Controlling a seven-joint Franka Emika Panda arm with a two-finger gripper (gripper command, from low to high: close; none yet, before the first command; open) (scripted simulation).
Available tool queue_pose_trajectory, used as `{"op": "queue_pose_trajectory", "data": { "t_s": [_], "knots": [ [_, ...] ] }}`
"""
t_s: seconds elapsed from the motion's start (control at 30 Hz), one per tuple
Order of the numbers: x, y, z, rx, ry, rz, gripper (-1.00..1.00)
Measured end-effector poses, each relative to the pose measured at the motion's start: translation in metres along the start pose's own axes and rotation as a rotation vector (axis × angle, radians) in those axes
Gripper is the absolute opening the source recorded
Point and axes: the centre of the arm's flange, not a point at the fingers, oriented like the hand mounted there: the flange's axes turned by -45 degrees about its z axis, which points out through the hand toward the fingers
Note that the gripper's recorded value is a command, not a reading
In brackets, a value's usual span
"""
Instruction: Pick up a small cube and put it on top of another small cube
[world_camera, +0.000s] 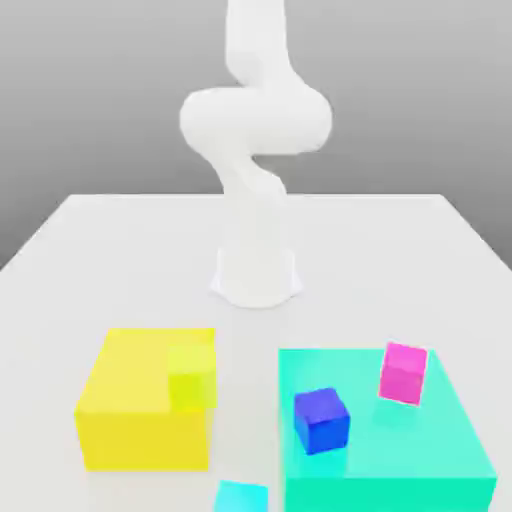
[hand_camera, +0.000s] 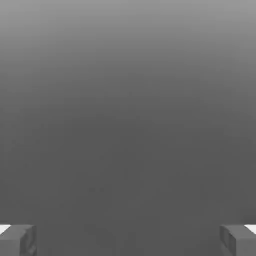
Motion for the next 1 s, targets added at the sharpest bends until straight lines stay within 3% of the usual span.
{"op": "queue_pose_trajectory", "data": {
  "t_s": [0.47, 1.0],
  "knots": [
    [-0.035, 0.005, 0.220, 0.163, -0.284, -0.538, 0.00],
    [-0.179, 0.003, 0.424, 0.451, -0.549, -1.134, 0.00]
  ]
}}
